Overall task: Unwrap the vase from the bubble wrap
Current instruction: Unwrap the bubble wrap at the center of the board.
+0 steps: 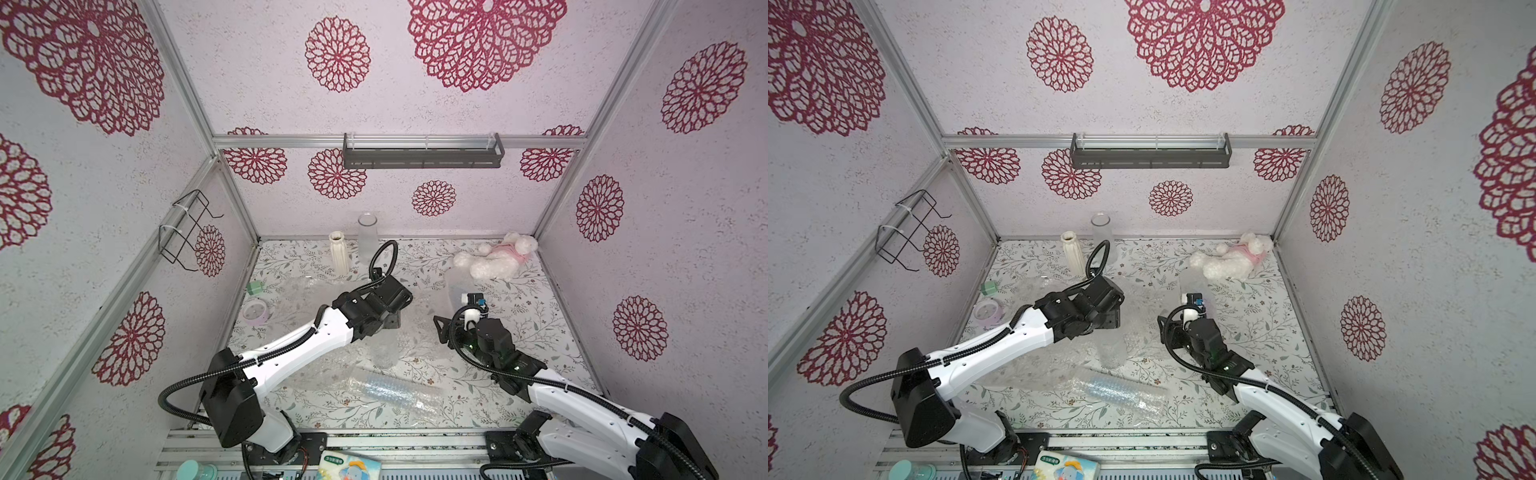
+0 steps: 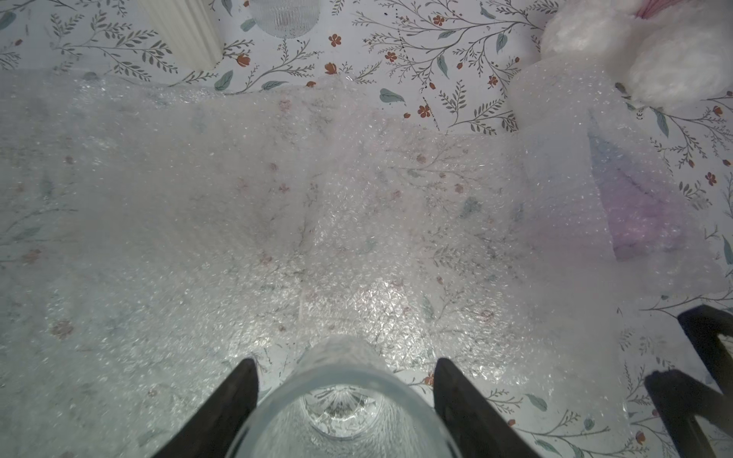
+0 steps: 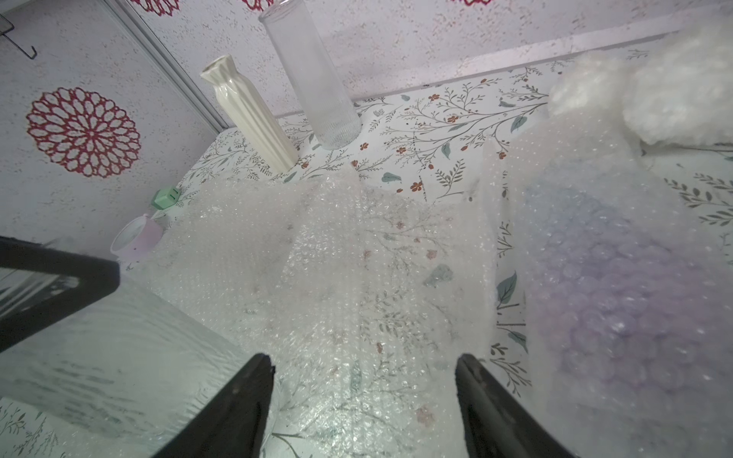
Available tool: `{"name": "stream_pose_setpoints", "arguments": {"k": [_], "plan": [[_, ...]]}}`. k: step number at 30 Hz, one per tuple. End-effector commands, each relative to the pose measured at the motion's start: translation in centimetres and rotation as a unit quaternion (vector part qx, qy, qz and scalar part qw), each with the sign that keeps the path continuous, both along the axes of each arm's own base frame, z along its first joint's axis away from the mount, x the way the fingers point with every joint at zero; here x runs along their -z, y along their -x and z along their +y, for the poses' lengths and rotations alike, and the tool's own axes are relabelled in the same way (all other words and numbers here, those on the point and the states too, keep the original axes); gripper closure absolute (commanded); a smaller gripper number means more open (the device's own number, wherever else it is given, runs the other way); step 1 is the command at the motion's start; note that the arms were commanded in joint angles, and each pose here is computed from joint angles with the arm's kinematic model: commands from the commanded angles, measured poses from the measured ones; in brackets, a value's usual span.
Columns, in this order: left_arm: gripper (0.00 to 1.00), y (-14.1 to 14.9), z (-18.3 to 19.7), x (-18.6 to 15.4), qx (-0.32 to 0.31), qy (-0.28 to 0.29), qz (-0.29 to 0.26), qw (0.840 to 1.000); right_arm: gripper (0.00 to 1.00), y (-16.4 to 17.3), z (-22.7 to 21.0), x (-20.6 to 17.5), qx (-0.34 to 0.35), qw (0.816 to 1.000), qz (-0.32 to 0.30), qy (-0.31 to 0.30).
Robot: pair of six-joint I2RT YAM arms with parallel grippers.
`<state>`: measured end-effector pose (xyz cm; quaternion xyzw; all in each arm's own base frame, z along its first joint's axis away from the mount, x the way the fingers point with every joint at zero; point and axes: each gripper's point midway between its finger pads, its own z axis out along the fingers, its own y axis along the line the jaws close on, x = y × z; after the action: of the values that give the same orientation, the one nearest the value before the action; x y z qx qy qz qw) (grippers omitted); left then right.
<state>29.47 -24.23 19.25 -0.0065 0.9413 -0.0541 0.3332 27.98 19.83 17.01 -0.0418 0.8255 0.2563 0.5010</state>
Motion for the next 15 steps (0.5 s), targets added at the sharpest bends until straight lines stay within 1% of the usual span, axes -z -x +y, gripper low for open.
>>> {"name": "stream_pose_setpoints", "arguments": {"k": [1, 5, 9, 15], "plan": [[0.49, -0.8, -0.2, -3.9, -0.028, 0.04, -0.082, 0.995, 0.25, -0.2, -0.2, -1.6, 0.004, 1.0, -0.025, -0.011], [0.49, -0.4, -0.6, -4.6, -0.025, 0.048, -0.106, 0.993, 0.25, -0.2, -0.3, -1.7, 0.004, 1.0, -0.027, -0.012], [0.49, -0.3, -0.8, -4.9, -0.022, 0.033, -0.128, 0.991, 0.25, -0.1, -0.4, -1.6, 0.004, 1.0, -0.027, -0.011], [0.49, -1.3, -1.3, -7.1, -0.01, 0.014, -0.157, 0.987, 0.25, -0.1, -0.6, -1.6, 0.009, 0.999, -0.03, -0.01]]}}
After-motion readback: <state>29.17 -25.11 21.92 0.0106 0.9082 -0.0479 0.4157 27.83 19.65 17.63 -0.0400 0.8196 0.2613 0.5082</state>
